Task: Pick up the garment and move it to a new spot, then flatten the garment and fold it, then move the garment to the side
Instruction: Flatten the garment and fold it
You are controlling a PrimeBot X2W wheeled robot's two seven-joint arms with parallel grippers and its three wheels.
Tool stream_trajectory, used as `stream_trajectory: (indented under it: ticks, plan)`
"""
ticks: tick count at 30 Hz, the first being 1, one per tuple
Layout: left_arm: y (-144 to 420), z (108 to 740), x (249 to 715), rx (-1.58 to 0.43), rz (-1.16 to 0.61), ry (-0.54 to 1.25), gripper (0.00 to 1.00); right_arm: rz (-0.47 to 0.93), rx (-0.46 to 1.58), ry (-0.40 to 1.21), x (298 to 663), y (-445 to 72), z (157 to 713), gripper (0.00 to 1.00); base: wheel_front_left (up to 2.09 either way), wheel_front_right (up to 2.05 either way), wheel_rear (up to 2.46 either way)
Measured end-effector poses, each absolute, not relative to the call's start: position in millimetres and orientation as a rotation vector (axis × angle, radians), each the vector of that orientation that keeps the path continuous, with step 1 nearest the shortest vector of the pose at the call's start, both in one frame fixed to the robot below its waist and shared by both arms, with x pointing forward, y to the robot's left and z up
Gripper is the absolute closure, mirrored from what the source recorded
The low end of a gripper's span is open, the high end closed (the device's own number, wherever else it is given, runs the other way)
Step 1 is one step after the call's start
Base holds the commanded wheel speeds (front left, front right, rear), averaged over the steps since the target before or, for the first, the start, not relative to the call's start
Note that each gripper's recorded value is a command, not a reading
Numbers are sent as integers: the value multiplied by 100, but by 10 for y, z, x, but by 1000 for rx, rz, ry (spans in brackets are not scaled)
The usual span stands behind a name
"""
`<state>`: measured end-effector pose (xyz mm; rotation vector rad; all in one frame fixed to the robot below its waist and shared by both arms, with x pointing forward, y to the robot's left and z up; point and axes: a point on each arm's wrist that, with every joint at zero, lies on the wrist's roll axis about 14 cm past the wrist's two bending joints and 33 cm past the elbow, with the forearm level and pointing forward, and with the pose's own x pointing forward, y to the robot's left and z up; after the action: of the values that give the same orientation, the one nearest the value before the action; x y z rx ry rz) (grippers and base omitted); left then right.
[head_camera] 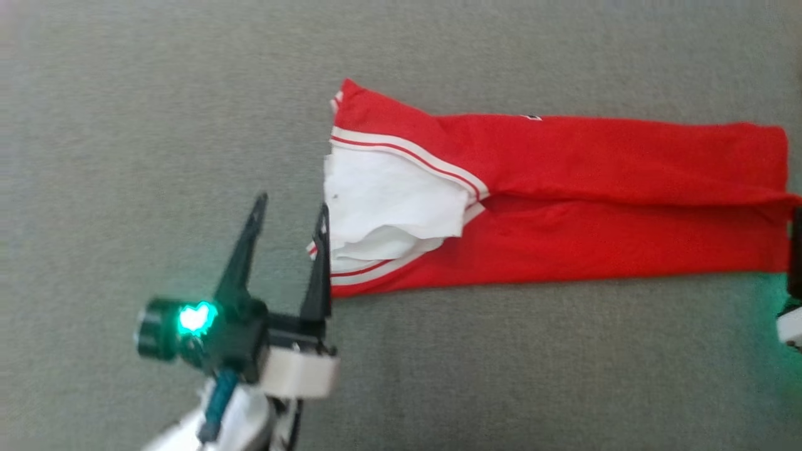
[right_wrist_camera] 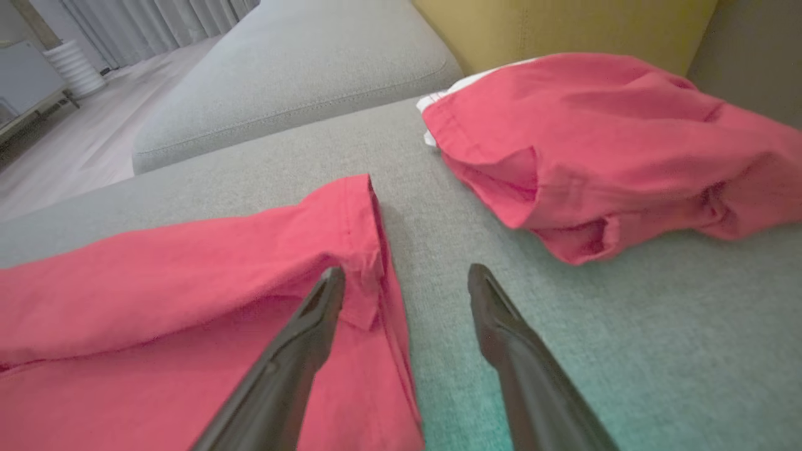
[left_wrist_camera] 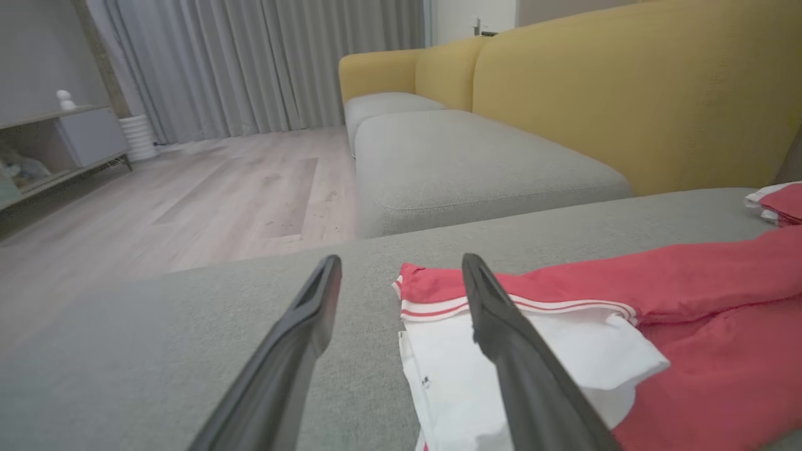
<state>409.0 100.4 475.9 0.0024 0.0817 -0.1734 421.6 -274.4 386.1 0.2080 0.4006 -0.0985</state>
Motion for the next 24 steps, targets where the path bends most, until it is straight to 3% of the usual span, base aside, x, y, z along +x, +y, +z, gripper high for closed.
stream_trajectory:
  ticks: [7, 10, 19, 20, 22, 23, 24]
  plan:
    - [1104, 4906, 3827, -22, -81, 19, 0, -105, 202, 349, 4481, -2722, 4003, 0, 0, 0, 0]
    - [1163, 4942, 3770, -15, -64, 2, 0, -116, 195, 397, 4544, -2705, 3924, 0, 0, 0, 0]
    - [1400, 5002, 3630, 2, 20, -24, 0, -148, 245, 597, 4234, -2530, 3493, 0, 0, 0, 0]
    - [1409, 4992, 3613, 0, 23, -21, 0, -145, 246, 605, 4229, -2520, 3496, 21, 0, 0, 0]
    - [1411, 4982, 3598, -3, 26, -19, 0, -148, 250, 612, 4228, -2527, 3510, 81, 0, 0, 0]
    - [1408, 4988, 3595, -4, 24, -22, 0, -148, 253, 614, 4226, -2518, 3518, 100, 0, 0, 0]
    - [1414, 4996, 3597, -1, 25, -27, 0, -144, 253, 617, 4222, -2501, 3523, 100, 0, 0, 0]
